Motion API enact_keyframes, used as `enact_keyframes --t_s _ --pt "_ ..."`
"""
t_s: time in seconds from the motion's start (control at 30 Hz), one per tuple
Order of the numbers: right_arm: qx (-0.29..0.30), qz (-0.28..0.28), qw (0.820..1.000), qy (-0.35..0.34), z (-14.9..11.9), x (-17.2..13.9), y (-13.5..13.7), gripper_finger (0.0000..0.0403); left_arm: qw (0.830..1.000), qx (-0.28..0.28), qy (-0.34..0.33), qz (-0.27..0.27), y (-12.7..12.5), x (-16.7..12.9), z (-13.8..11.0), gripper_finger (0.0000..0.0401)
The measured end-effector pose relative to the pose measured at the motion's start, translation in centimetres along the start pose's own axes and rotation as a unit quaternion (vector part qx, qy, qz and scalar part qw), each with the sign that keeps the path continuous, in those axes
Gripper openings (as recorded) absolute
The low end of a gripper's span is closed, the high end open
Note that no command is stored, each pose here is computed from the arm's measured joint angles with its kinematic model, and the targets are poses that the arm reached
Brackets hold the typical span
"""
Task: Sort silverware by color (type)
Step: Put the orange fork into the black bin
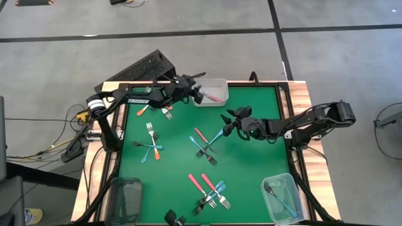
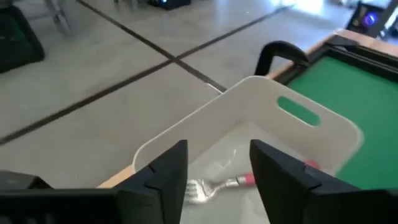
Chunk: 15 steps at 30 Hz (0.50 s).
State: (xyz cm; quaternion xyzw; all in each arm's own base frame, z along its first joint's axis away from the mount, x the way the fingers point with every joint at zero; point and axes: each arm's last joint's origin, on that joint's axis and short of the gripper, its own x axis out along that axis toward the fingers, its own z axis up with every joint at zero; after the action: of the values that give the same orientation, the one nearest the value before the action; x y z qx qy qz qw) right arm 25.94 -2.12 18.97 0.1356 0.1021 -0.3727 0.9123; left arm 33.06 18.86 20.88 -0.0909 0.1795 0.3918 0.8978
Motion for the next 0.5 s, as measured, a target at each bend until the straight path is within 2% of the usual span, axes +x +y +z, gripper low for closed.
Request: enact_keyframes --t_s 0.07,0.13,0.27,0.37,0.5 --pt "-0.006 0.002 1.0 0.008 -0.1 0.0 -0.1 0.0224 1.0 0.026 0.009 -0.012 -0.1 -1.2 0.7 0.0169" --pt "-0.018 0.028 0.999 0.026 -0.3 0.1 -0.1 0.0224 0.998 0.056 0.028 -0.031 -0.4 -2.5 1.1 0.0171" --pt "-0.054 0.149 0.984 0.078 -0.4 0.3 0.2 0.0218 0.993 0.083 0.024 -0.077 -1.8 -5.9 1.5 0.0171" --pt "-0.067 0.221 0.967 0.109 -0.5 0.4 0.3 0.021 0.99 0.09 -0.002 -0.107 -2.7 -8.7 0.4 0.0171" --pt "-0.074 0.241 0.958 0.136 -0.3 0.3 0.7 0.0198 0.986 0.081 -0.031 -0.14 -3.0 -12.1 -2.2 0.0171"
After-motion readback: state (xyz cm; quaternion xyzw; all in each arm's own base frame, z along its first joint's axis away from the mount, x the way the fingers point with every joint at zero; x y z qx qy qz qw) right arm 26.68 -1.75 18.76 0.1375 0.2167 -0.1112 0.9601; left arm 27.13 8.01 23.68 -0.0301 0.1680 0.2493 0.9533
